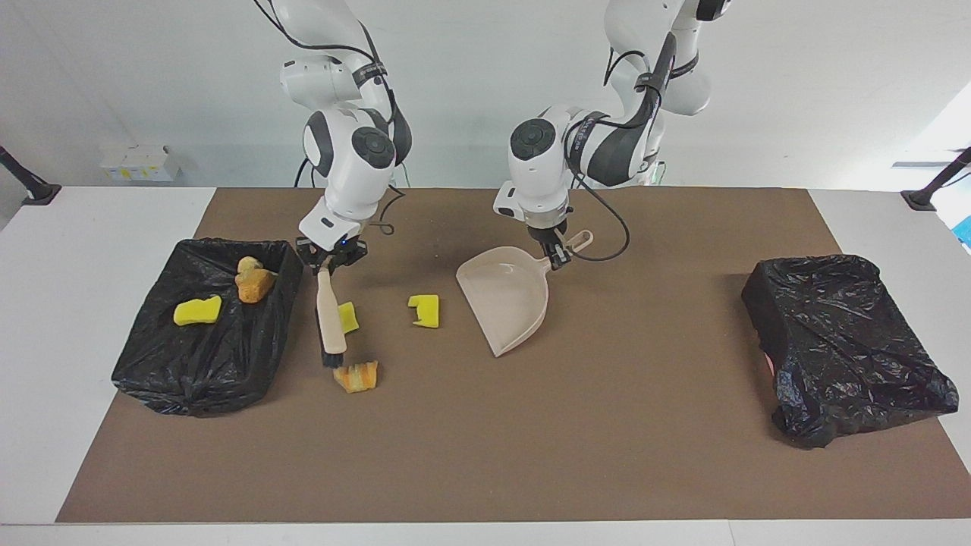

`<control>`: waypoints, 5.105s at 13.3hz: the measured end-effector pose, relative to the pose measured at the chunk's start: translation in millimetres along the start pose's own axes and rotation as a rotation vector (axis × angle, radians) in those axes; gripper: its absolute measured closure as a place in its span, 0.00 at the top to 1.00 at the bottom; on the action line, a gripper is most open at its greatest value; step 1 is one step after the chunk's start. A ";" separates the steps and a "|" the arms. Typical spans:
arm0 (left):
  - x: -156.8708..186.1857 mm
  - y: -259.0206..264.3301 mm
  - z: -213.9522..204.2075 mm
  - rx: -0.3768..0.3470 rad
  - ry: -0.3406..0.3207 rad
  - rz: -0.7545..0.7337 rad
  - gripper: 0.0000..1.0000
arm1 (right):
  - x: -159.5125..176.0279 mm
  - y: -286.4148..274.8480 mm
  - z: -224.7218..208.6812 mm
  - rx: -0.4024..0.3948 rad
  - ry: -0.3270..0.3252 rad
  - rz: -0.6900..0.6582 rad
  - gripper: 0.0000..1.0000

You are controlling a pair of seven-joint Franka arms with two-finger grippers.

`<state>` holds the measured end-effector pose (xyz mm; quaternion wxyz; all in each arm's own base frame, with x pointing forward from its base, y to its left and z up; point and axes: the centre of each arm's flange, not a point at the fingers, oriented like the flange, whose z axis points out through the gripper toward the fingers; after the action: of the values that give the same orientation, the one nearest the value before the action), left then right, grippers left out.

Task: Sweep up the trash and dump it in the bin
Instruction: 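Sweep the bread chunk and sponge toward the dustpan with the right gripper, then move the brush back toward the remaining sponge pieces with the right gripper, then sweep the yellow sponge pieces into the dustpan with the right gripper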

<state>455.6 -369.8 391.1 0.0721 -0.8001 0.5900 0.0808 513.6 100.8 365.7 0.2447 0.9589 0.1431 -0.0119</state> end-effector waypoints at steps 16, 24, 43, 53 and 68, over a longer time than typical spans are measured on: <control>9.4 17.3 11.7 0.022 0.025 0.036 0.31 | 6.8 -161.0 -45.2 0.279 -0.061 -0.233 0.26; 7.9 16.4 12.9 0.028 0.037 0.033 0.31 | -4.8 -103.7 -107.6 0.488 -0.179 -0.302 0.26; 7.7 17.1 17.0 0.031 0.045 0.034 0.31 | -71.7 -41.6 5.2 0.224 -0.303 0.271 0.26; 7.1 17.4 20.0 0.031 0.046 0.034 0.31 | -58.2 -145.7 -44.1 0.361 -0.202 0.080 0.26; -5.1 -4.5 24.0 0.035 0.060 0.097 0.31 | -44.5 -120.7 -124.4 0.651 -0.285 -0.124 0.26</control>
<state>457.3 -358.7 368.9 0.0643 -0.7714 0.6312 0.0496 431.2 249.0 423.1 -0.0571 0.9647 0.1543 -0.2055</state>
